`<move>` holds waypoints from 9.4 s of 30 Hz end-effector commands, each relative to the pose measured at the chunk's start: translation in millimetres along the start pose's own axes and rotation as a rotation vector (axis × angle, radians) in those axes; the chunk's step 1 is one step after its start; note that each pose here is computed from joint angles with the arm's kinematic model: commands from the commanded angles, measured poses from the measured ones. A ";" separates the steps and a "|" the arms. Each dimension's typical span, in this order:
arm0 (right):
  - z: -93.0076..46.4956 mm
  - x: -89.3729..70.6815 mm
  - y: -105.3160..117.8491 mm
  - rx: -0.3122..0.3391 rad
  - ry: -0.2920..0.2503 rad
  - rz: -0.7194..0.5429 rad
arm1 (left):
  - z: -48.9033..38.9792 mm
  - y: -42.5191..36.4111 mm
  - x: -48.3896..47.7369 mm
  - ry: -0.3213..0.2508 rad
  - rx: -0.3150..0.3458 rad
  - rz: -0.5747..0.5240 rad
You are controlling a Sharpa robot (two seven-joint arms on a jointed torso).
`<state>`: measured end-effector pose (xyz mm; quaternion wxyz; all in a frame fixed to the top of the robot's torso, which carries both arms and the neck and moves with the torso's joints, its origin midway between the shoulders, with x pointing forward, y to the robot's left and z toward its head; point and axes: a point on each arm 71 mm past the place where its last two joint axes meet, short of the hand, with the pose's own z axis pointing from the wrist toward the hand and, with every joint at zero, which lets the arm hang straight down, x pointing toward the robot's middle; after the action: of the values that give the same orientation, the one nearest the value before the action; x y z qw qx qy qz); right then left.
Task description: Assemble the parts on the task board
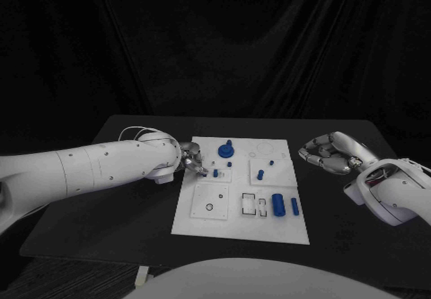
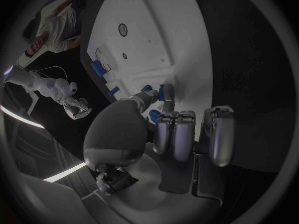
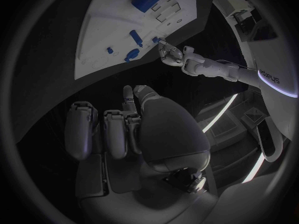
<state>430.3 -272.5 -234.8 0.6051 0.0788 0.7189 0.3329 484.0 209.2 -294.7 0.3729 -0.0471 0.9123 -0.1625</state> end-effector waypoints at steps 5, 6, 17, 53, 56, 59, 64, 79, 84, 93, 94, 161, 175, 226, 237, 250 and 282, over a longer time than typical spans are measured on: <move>-0.6 0.9 -1.1 0.017 0.004 0.000 | 0.7 1.3 3.0 0.023 -0.014 0.009; -0.6 0.9 -1.1 0.017 0.004 0.001 | 0.8 1.5 3.1 0.024 -0.015 0.010; -0.3 1.3 -0.9 0.016 0.006 0.001 | 1.3 3.1 4.8 0.038 -0.030 0.014; 0.4 1.8 -1.1 0.017 0.009 0.000 | 4.3 3.3 4.8 0.036 -0.028 0.012; 0.5 1.9 -1.1 0.017 0.009 0.000 | 4.5 2.9 4.7 0.033 -0.024 0.012; 0.6 2.0 -1.0 0.017 0.009 0.000 | 4.6 2.4 4.5 0.030 -0.019 0.010; 0.6 2.0 -1.1 0.018 0.009 0.000 | 4.8 1.6 4.3 0.026 -0.011 0.009; 0.8 2.5 -1.0 0.017 0.010 0.001 | 5.1 -0.4 3.5 0.011 0.004 0.004; 0.6 2.3 -1.3 0.018 0.010 0.000 | 5.0 -0.4 3.2 0.006 0.008 0.002; 0.6 2.2 -1.7 0.019 0.009 0.000 | 5.0 -1.6 1.9 -0.014 0.023 -0.004; 0.6 2.2 -1.7 0.019 0.009 0.000 | 5.0 -1.8 1.8 -0.015 0.025 -0.005; 1.3 3.6 -1.7 0.021 0.012 0.000 | 4.7 0.2 4.0 0.015 0.005 0.005; 1.0 3.5 -2.2 0.022 0.011 0.000 | 4.7 -1.1 3.2 0.000 0.017 0.000; 1.4 3.0 -4.1 0.028 0.006 -0.002 | -1.4 -3.0 2.5 -0.054 0.047 0.033; 1.3 3.0 -3.7 0.027 0.004 -0.002 | -1.4 -1.0 2.3 -0.061 0.004 0.092; 1.3 3.1 -3.4 0.025 0.002 -0.002 | -1.1 -2.0 3.4 -0.056 -0.019 0.100; 1.8 3.8 -3.6 0.028 0.003 -0.002 | 1.4 -8.3 5.1 -0.042 -0.001 0.109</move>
<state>432.2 -271.9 -239.1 0.6018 0.0813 0.7237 0.3279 483.0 202.3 -294.3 0.4093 -0.0088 0.9018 -0.1381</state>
